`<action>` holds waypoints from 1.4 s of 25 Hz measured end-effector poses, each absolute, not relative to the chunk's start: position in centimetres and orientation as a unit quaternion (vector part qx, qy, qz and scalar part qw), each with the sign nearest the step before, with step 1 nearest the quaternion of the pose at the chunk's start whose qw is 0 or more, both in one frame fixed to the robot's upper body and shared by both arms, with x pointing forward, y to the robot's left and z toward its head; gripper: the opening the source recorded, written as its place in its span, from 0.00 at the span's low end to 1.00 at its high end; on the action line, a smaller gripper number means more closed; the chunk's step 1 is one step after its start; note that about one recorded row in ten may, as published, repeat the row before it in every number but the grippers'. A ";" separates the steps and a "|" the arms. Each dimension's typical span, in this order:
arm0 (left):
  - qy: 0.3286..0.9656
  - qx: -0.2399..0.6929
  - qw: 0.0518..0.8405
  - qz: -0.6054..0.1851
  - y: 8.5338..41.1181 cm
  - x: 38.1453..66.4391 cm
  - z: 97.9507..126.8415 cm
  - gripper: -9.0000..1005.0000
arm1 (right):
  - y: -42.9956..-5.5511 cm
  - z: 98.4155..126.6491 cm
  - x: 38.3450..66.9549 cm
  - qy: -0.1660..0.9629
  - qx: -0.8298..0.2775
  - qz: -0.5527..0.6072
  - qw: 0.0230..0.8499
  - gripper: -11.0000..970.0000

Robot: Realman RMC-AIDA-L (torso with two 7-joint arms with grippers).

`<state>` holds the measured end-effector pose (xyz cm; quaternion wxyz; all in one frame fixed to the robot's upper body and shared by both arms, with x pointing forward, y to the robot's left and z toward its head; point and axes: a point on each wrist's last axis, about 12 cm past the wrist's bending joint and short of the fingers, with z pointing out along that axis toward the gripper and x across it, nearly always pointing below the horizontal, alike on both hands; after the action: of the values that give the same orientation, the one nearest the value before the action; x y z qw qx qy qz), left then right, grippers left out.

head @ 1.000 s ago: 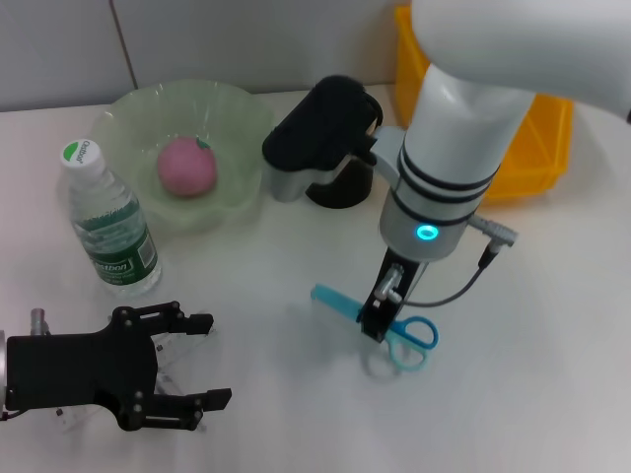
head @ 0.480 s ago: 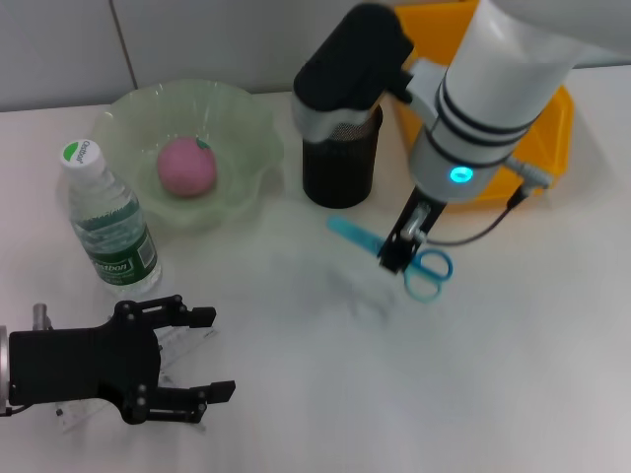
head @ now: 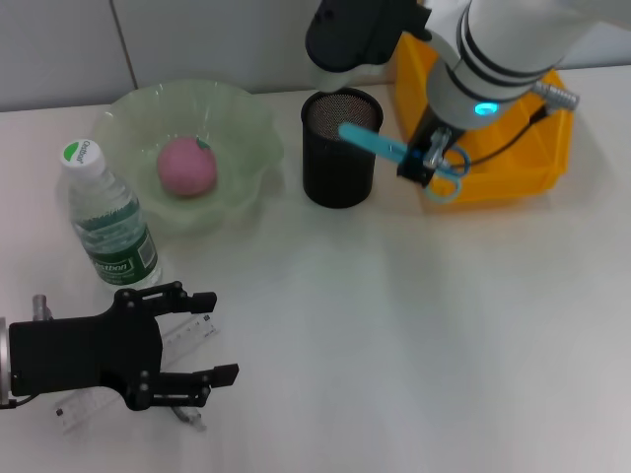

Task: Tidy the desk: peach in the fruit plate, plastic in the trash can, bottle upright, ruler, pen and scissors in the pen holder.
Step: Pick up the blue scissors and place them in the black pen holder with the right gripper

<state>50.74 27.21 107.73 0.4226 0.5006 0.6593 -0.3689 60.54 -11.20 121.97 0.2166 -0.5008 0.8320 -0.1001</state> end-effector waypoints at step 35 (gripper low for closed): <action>0.641 0.453 0.491 -0.378 26.8 50.9 107.4 0.81 | -17.4 122.3 61.2 0.551 -0.688 -0.273 0.386 0.24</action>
<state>50.92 26.80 107.41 0.4913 0.4529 0.6406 -0.3784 61.20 -17.35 122.30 0.3861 -0.6878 0.5506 -0.2732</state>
